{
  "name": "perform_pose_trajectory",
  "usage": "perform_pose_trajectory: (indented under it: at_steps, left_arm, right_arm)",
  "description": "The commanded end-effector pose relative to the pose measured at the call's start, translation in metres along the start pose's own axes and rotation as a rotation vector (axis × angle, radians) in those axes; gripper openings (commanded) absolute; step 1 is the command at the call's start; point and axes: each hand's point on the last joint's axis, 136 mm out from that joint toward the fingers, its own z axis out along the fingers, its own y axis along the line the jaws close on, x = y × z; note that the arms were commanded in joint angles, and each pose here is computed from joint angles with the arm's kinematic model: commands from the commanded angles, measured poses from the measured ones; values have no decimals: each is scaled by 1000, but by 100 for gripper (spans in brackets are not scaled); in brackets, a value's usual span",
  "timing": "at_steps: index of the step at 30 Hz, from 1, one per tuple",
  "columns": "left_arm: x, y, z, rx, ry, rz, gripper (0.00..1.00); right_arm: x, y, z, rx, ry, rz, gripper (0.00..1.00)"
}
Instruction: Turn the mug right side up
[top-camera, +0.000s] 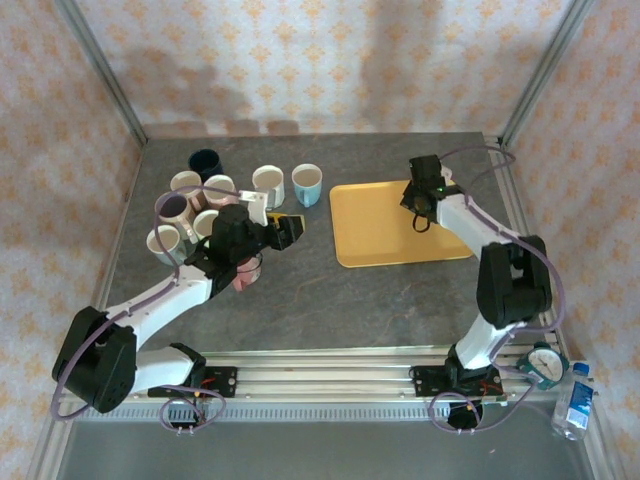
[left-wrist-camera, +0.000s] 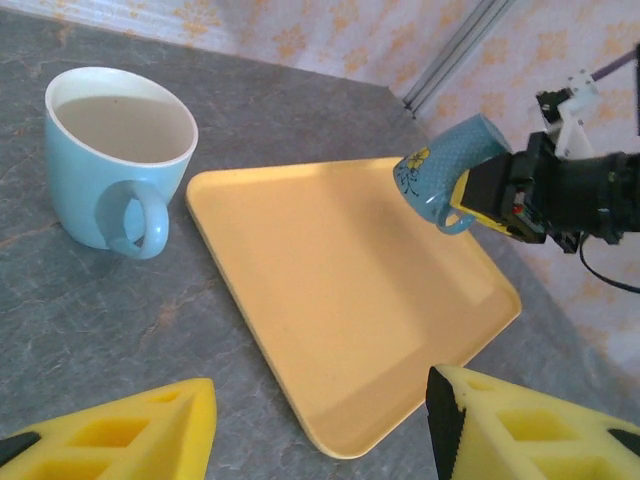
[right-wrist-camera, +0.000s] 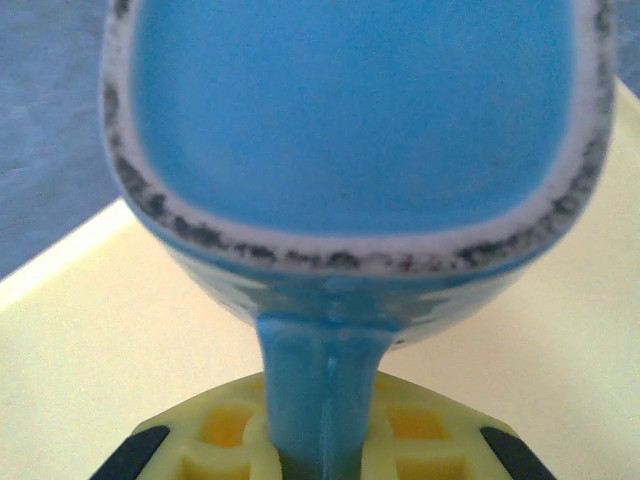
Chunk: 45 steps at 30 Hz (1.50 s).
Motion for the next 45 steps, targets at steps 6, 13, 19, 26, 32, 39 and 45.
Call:
perform_pose_trajectory:
  at_steps: [6, 13, 19, 26, 32, 39, 45]
  left_arm:
    - [-32, -29, -7, 170, -103, -346, 60]
    - [-43, -41, 2, 300, -112, -609, 60]
    - [-61, -60, 9, 532, -146, -805, 57]
    - [-57, -90, 30, 621, -65, -858, 53]
    - [-62, -108, 33, 647, -68, -854, 52]
    - [-68, -120, 36, 664, -84, -875, 48]
    - [-66, -120, 44, 650, -65, -910, 46]
  right_arm:
    - [-25, 79, -87, -509, -111, 40, 3]
    - [-25, 117, -143, -795, -116, 92, 3]
    - [-15, 147, -182, -980, -99, 112, 2]
    - [-4, 165, -197, -1078, -74, 142, 1]
    - [-1, 168, -199, -1092, -53, 150, 1]
    - [3, 170, -207, -1141, -28, 197, 0]
    - [5, 169, -213, -1165, -25, 213, 0]
